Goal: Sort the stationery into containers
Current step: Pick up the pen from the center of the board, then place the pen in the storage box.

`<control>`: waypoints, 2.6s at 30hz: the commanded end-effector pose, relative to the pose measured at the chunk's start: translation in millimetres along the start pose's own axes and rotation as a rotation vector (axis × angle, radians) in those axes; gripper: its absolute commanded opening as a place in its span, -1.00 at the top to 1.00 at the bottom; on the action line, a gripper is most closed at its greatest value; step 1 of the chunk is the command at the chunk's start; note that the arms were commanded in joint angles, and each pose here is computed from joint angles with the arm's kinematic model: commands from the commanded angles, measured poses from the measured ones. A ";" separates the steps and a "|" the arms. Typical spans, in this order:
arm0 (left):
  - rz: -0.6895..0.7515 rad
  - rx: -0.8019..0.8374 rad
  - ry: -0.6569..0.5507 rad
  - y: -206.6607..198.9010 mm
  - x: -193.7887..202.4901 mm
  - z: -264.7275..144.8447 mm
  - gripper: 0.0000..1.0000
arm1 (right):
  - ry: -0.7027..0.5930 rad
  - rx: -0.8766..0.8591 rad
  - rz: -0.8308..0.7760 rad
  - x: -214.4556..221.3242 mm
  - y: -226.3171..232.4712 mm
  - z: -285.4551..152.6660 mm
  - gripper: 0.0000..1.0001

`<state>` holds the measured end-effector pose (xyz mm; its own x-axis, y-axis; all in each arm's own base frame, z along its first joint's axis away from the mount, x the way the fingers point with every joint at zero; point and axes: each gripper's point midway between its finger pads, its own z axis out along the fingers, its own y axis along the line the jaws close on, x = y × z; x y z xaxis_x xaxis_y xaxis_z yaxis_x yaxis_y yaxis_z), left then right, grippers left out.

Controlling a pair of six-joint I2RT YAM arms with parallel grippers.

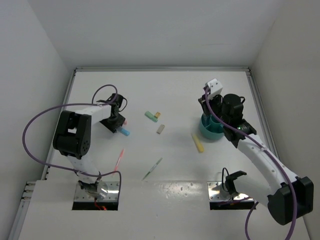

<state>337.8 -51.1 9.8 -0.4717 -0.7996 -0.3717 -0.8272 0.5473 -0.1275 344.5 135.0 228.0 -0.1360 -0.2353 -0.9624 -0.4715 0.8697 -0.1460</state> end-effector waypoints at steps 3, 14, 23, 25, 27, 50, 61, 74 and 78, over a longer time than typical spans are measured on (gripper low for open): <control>-0.012 -0.074 -0.010 1.0 -11.5 10.1 -0.01 | -0.091 0.051 -0.015 -24.3 -10.3 -5.6 0.79; 0.060 -0.044 -0.054 -0.8 -26.6 -9.5 0.53 | -0.118 0.064 -0.008 -32.9 -12.3 -12.1 0.79; 0.425 0.489 -0.266 -101.2 -6.2 -181.2 0.87 | -0.112 0.204 -0.055 -34.3 -38.5 -16.0 -0.22; 0.521 0.698 -0.260 -124.8 30.2 -225.4 1.00 | -0.129 0.423 -0.033 -42.9 -75.9 -26.8 1.00; 0.601 0.909 -0.301 -153.4 56.5 -255.6 1.00 | -0.139 0.644 -0.010 -47.5 -109.7 -47.3 1.00; 0.666 1.900 -0.505 -319.4 251.6 -397.7 1.00 | -0.633 1.106 0.073 -75.1 -149.6 -170.3 0.90; 0.667 1.925 -0.382 -334.4 297.2 -367.5 1.00 | -0.643 1.108 0.078 -74.3 -149.2 -171.6 0.90; 0.728 1.843 -0.350 -339.6 318.9 -331.9 0.92 | -0.657 1.118 0.090 -73.4 -149.5 -176.1 0.90; 0.788 1.794 -0.319 -336.1 327.5 -314.0 0.72 | -0.656 1.127 0.088 -72.8 -151.4 -177.6 0.88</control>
<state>371.9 -566.5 209.9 -0.2958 -0.3407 -0.8924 0.7777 0.4566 -0.4321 280.6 -50.4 348.5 0.4068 -0.2031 -0.8907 0.5417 0.8387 0.0561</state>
